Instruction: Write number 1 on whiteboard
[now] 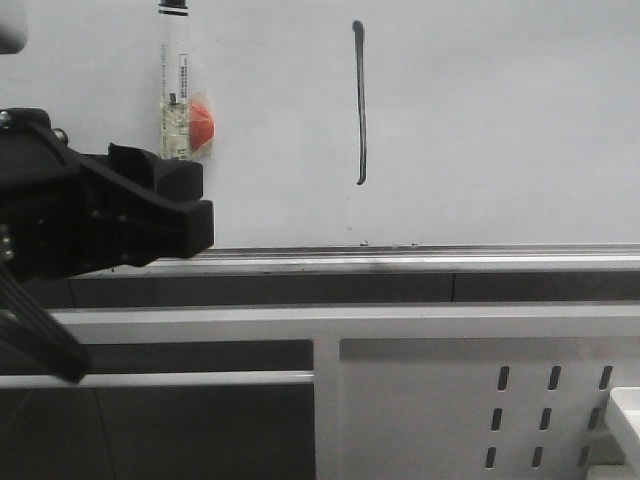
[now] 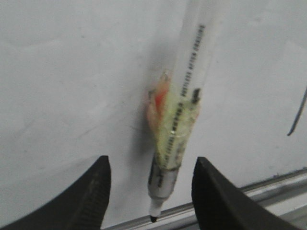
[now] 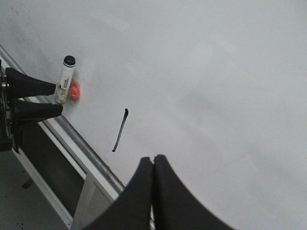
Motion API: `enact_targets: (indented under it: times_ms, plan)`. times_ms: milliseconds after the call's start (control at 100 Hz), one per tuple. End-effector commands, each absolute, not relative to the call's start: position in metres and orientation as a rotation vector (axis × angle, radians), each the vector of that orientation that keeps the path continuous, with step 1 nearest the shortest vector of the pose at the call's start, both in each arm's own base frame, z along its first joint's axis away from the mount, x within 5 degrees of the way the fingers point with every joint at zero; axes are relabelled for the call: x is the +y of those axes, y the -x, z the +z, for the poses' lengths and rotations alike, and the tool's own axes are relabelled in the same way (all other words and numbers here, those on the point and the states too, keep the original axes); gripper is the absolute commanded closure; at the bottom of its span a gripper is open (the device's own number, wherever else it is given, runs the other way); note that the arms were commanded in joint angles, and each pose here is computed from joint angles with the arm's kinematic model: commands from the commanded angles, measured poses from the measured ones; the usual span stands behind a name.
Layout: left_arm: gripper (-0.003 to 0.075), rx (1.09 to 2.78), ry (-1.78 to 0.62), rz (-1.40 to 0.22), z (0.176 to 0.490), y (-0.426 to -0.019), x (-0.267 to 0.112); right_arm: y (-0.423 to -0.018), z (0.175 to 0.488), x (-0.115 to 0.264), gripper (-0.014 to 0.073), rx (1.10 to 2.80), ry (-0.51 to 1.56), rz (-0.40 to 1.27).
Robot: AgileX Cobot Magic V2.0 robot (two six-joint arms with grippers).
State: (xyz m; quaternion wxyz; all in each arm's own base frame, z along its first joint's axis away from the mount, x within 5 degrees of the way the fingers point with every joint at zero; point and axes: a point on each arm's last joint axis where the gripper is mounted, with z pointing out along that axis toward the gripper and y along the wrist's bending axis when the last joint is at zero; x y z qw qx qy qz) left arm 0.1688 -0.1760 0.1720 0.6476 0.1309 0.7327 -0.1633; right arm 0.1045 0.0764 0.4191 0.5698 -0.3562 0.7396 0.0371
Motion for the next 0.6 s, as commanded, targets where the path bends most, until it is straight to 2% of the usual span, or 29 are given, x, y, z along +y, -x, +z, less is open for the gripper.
enact_targets:
  times_ms: [0, 140, 190, 260, 340, 360, 470, 590]
  plan:
    - [0.0362, 1.406, -0.267, -0.417, 0.201, -0.164, -0.172, -0.105, 0.432, 0.077, 0.0654, 1.641, 0.821, 0.083]
    - [0.0378, 1.393, -0.288, -0.459, 0.206, -0.146, -0.162, -0.105, 0.432, 0.076, 0.0654, 1.644, 0.821, 0.079]
    - [0.0409, 1.383, -0.29, -0.469, 0.208, -0.141, -0.157, -0.103, 0.434, 0.075, 0.0654, 1.628, 0.815, 0.086]
    - [0.0518, 1.372, -0.288, -0.479, 0.211, -0.136, -0.148, -0.099, 0.435, 0.072, 0.0654, 1.573, 0.807, 0.106]
    - [0.0716, 1.369, -0.286, -0.481, 0.211, -0.13, -0.137, -0.089, 0.431, 0.065, 0.0654, 1.481, 0.794, 0.145]
    - [0.0738, 1.369, -0.287, -0.479, 0.21, -0.128, -0.134, -0.085, 0.429, 0.063, 0.0654, 1.455, 0.791, 0.157]
    - [0.074, 1.376, -0.315, -0.478, 0.205, -0.12, -0.121, -0.069, 0.405, 0.054, 0.0654, 1.34, 0.786, 0.222]
    - [0.074, 1.389, -0.353, -0.474, 0.199, -0.115, -0.115, -0.056, 0.354, 0.051, 0.0654, 1.284, 0.789, 0.342]
